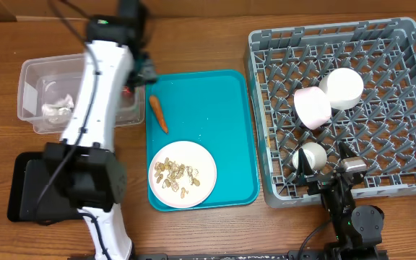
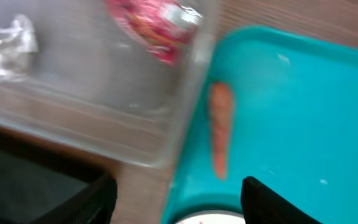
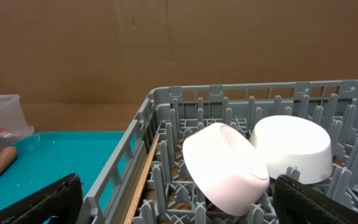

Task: Sort waste into correct bins and load items into the dishwasher
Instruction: 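Drop the white paper into the clear bin with the left gripper, then grasp the carrot on the tray with the left gripper and lift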

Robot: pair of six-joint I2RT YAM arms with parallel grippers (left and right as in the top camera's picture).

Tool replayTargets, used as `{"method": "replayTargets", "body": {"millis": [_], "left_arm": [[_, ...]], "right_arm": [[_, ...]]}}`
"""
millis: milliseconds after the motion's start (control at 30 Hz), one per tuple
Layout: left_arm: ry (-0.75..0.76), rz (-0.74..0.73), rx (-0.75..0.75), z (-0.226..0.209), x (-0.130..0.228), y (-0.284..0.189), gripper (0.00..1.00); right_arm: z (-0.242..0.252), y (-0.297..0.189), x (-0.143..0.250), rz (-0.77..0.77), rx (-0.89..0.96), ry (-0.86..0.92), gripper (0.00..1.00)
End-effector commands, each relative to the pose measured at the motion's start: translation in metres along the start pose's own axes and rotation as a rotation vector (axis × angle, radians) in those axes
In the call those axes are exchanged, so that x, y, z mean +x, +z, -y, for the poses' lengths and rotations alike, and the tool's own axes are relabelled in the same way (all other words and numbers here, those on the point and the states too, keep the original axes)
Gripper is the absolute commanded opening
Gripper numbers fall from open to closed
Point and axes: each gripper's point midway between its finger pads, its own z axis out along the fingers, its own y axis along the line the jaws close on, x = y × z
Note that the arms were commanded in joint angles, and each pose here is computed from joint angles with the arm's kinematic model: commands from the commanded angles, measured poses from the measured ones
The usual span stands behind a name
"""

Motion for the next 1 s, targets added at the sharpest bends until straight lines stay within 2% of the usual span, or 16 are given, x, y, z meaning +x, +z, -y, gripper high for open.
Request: {"method": "replayTargets", "body": {"millis": [0,267,367,600,733,800,967], "left_arm": [[-0.003,-0.026,-0.023,0.017,0.025,0.014,0.64],[-0.057,-0.053,-0.06,0.025,0.058,0.084,0.59],[-0.122,-0.013,-0.097,0.016,0.057,0.101,0.59],[-0.139,0.047,-0.052,0.023,0.055,0.128,0.55],[-0.137,0.082,-0.027,0.028,0.05,0.135,0.5],[-0.136,0.103,-0.01,0.032,0.046,0.137,0.45],[-0.029,0.111,0.066,0.048,0.044,0.139,0.33]], "right_arm": [[0.001,0.0,0.002,0.002,0.001,-0.004,1.0],[0.001,0.0,0.002,0.002,0.001,-0.004,1.0],[0.001,0.0,0.002,0.002,0.001,-0.004,1.0],[0.001,0.0,0.002,0.002,0.001,-0.004,1.0],[0.001,0.0,0.002,0.002,0.001,-0.004,1.0],[0.001,0.0,0.002,0.002,0.001,-0.004,1.0],[0.001,0.0,0.002,0.002,0.001,-0.004,1.0]]}}
